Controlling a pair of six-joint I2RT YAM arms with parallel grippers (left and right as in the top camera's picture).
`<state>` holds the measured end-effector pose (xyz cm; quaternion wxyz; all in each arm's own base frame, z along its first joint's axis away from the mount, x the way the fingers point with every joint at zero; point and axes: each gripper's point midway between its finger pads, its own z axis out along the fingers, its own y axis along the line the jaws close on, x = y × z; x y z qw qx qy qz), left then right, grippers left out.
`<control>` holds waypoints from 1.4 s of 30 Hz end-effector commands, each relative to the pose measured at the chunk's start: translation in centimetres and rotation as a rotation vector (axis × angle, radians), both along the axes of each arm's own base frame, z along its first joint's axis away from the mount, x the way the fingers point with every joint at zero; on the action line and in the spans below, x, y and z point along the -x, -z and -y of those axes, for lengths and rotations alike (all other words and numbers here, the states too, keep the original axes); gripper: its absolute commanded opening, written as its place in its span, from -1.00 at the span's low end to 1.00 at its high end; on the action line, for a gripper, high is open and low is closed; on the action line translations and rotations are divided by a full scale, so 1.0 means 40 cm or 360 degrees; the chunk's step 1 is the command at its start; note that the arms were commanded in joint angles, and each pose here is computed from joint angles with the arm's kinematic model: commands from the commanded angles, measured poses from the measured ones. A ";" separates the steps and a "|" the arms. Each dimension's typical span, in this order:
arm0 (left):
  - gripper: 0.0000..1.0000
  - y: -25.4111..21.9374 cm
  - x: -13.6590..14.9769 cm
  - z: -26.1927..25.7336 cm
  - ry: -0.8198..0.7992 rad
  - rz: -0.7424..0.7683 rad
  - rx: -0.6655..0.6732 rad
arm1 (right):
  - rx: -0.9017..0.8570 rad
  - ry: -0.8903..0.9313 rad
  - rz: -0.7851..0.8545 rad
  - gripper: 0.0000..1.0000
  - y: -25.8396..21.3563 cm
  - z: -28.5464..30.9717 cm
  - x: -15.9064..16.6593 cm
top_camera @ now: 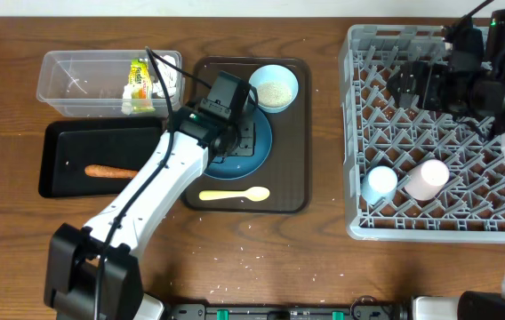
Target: Sort waste into correct bins and load items into the dishwasher rack
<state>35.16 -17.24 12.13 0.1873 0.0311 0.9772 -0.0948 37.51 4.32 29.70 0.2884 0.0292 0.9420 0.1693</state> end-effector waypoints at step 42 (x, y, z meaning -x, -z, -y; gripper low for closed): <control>0.02 -0.166 0.004 -0.334 -0.0623 0.0164 -0.0159 | -0.0048 0.0014 -0.0352 -0.29 0.664 -0.553 -0.071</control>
